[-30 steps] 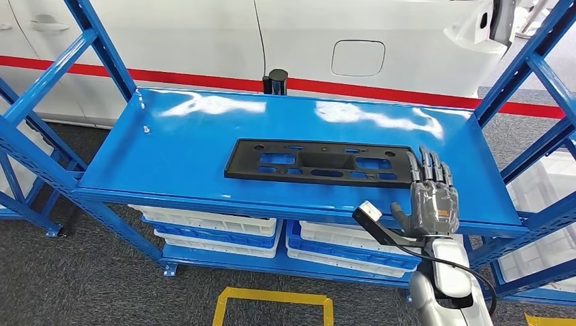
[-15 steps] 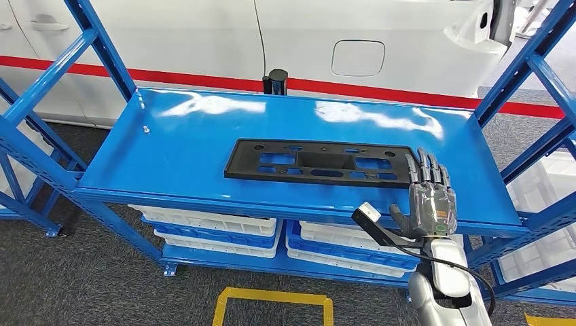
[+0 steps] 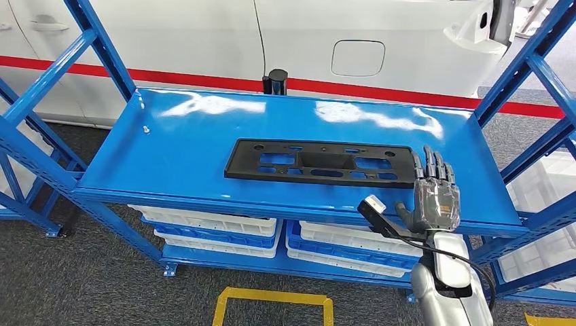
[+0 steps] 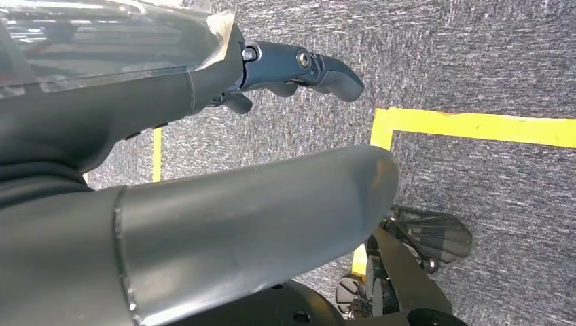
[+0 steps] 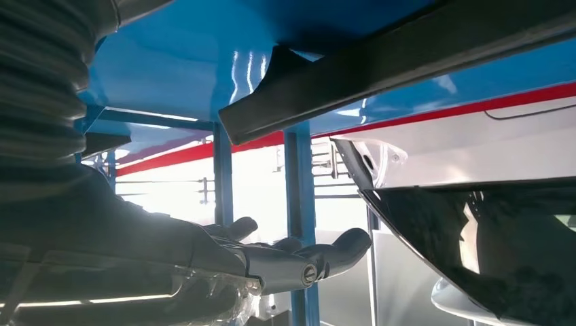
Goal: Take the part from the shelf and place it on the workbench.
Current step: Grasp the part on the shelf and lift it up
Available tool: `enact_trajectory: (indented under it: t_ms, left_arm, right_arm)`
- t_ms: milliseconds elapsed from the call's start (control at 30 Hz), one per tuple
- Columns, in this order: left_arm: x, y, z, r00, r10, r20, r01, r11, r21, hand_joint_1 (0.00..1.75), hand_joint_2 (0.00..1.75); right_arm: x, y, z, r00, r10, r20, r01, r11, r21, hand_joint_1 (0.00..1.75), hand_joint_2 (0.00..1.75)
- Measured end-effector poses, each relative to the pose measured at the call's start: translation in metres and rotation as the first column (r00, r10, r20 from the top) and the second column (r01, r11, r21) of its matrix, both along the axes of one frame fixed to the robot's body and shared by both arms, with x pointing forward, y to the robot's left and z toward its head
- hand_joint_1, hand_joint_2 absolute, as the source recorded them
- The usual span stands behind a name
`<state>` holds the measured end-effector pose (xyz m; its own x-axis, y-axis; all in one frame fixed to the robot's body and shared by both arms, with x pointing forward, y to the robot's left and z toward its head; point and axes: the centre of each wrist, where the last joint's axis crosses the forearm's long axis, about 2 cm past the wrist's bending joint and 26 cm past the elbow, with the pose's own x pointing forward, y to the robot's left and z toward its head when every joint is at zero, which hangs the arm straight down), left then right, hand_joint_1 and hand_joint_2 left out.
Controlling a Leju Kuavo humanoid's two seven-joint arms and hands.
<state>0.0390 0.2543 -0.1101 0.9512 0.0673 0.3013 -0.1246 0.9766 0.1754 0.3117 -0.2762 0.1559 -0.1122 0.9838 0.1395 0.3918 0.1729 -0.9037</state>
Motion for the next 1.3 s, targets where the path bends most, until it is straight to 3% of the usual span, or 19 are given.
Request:
enact_trajectory:
  t_ms: [200, 600, 1167, 1300]
  left_arm:
    - [0.0, 0.0, 0.0, 1.0, -0.006, 0.001, 0.006, 1.0, -0.001, 0.0, 0.0]
    - [0.003, 0.001, 0.0, 0.998, -0.067, 0.013, 0.067, 0.998, 0.005, 0.0, 0.0]
    - [0.003, 0.001, 0.0, 0.995, -0.095, 0.018, 0.095, 0.995, 0.005, 0.0, 0.0]
    - [0.003, 0.002, 0.0, 0.995, -0.099, 0.023, 0.099, 0.995, 0.008, 0.0, 0.0]
  right_arm:
    - [0.008, -0.006, -0.004, 0.999, -0.019, -0.028, 0.019, 1.0, -0.01, 0.0, 1.75]
    - [0.063, -0.008, 0.003, 0.999, 0.011, -0.046, -0.016, 0.993, -0.117, 0.0, 1.75]
    - [0.071, -0.009, -0.002, 0.998, 0.059, -0.021, -0.061, 0.984, -0.165, 0.03, 1.75]
    - [0.072, -0.003, -0.003, 0.993, 0.117, 0.004, -0.114, 0.974, -0.195, 1.12, 1.75]
